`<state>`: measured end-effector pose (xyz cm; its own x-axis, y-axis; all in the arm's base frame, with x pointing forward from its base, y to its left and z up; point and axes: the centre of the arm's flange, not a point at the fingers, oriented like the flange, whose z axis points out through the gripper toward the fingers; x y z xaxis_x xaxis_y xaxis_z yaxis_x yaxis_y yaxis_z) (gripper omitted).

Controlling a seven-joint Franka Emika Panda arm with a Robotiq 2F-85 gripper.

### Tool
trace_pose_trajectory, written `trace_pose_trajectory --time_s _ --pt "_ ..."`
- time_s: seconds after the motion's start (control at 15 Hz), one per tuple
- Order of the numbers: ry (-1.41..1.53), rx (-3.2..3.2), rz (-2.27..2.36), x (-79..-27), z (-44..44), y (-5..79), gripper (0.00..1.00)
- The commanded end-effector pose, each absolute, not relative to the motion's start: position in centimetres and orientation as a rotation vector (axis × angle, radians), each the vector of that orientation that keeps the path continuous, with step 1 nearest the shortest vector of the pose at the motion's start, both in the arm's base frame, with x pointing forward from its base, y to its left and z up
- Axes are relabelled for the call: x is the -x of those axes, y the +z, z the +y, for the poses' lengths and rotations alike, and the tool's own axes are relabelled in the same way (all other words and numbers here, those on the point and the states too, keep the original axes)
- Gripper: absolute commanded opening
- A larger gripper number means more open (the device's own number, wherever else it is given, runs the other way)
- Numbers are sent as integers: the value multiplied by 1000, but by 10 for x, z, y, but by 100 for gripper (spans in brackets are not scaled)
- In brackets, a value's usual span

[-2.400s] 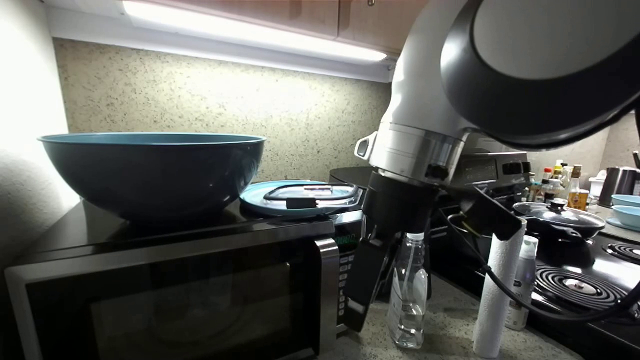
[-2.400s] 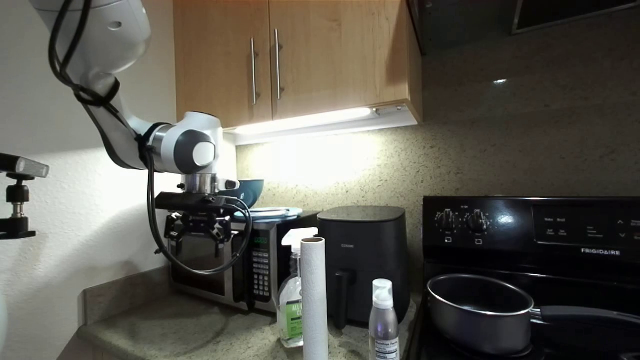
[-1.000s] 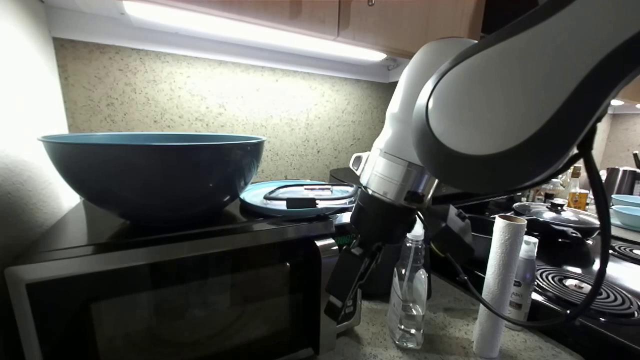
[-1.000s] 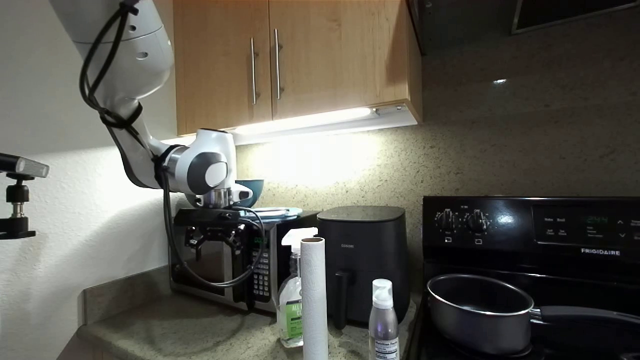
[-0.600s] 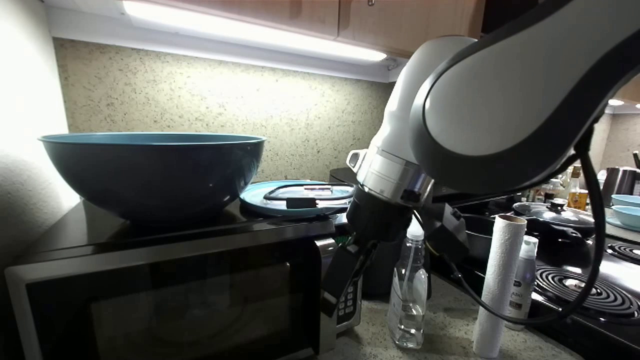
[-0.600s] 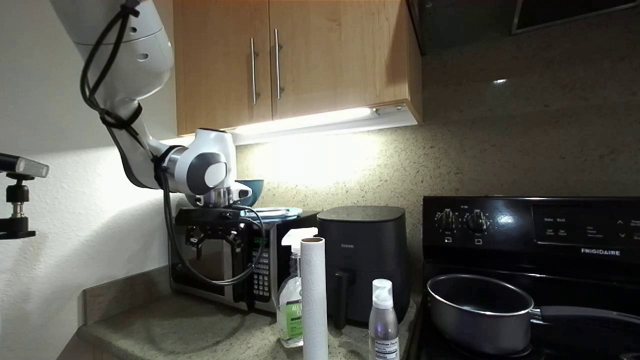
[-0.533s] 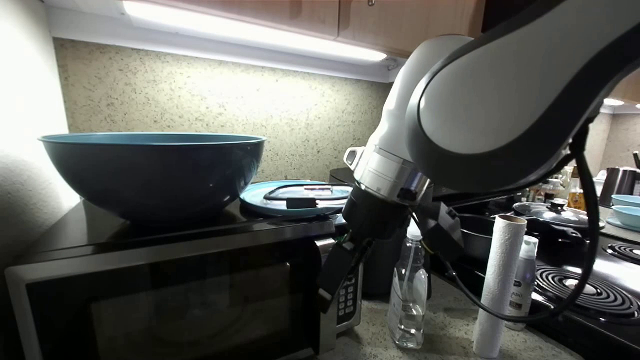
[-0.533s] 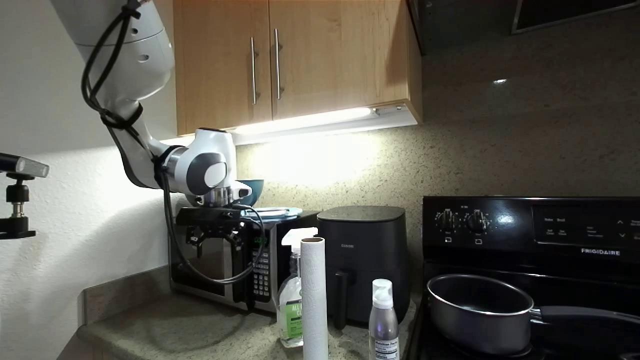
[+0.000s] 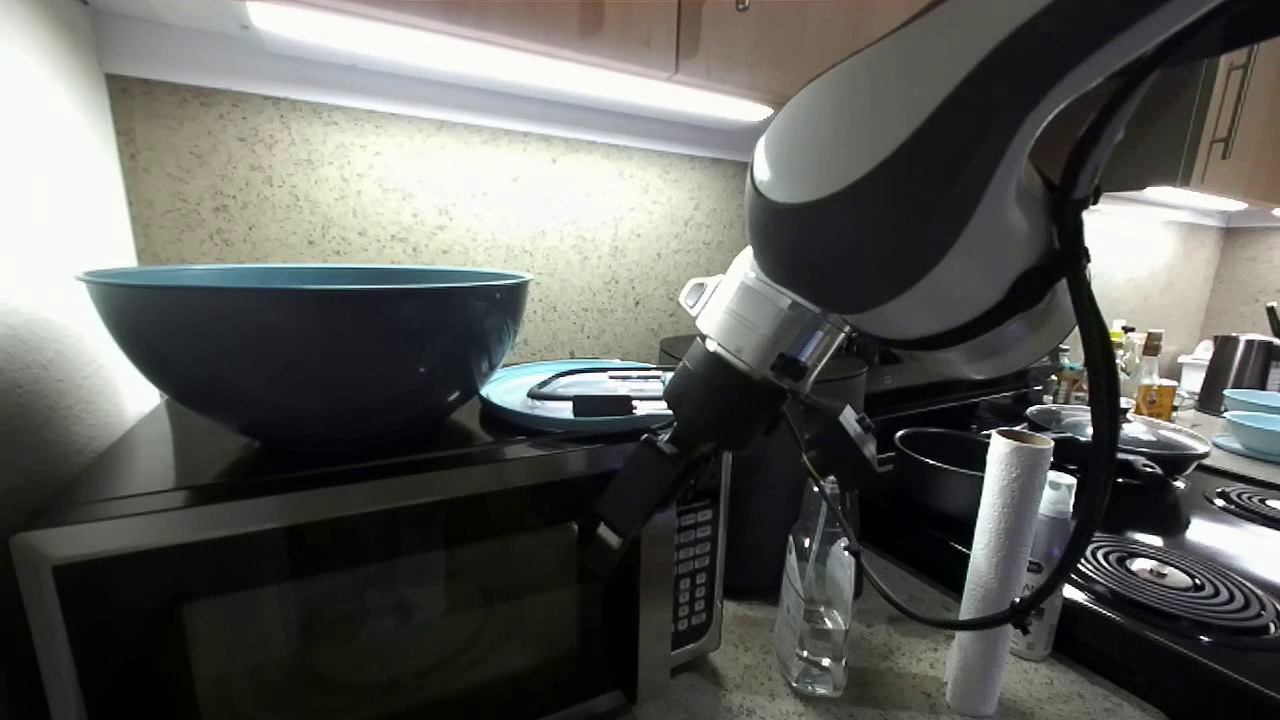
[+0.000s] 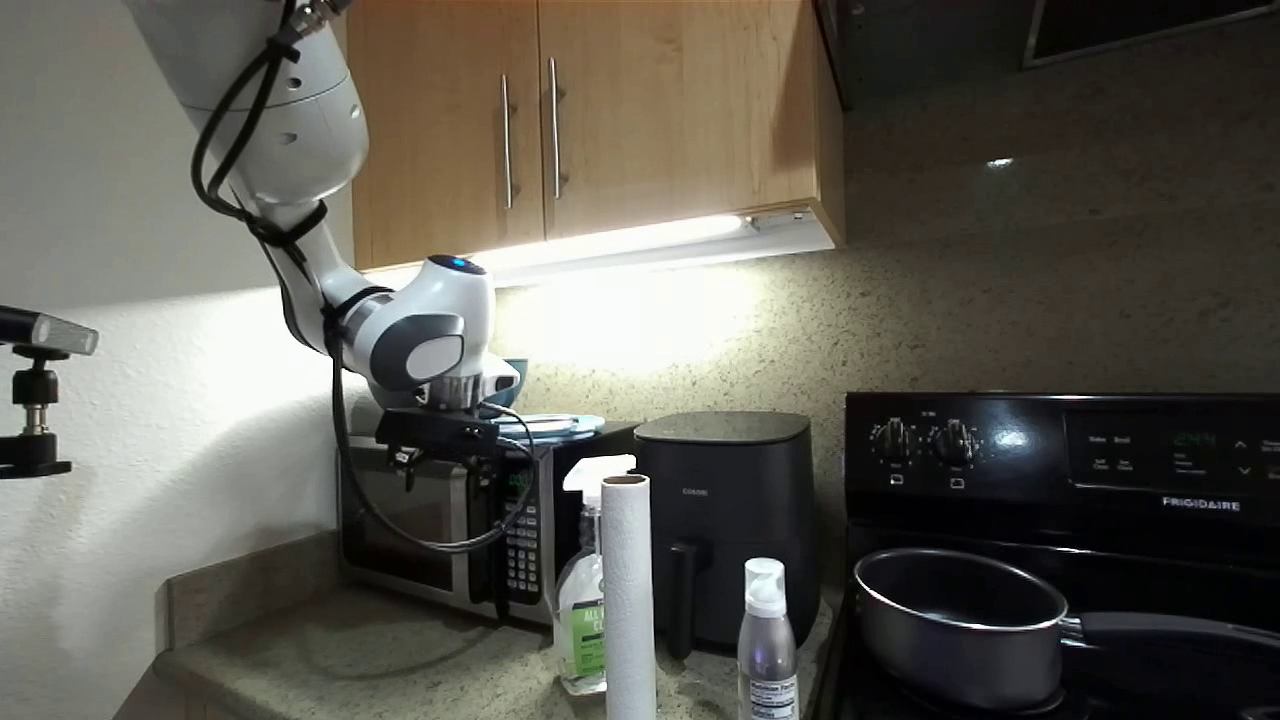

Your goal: Close the microwave door

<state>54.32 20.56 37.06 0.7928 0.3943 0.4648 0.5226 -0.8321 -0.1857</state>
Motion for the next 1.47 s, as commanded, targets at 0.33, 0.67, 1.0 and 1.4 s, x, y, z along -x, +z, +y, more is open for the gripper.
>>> trace_pose_trajectory --time_s 0.33,0.67,1.0,1.4 --pt "-742 2622 -634 -560 186 376 100" --pt "-899 2641 -646 -581 181 374 100" --pt "-728 2655 -625 -549 196 370 100" --pt "-724 2670 -636 -545 197 371 100"
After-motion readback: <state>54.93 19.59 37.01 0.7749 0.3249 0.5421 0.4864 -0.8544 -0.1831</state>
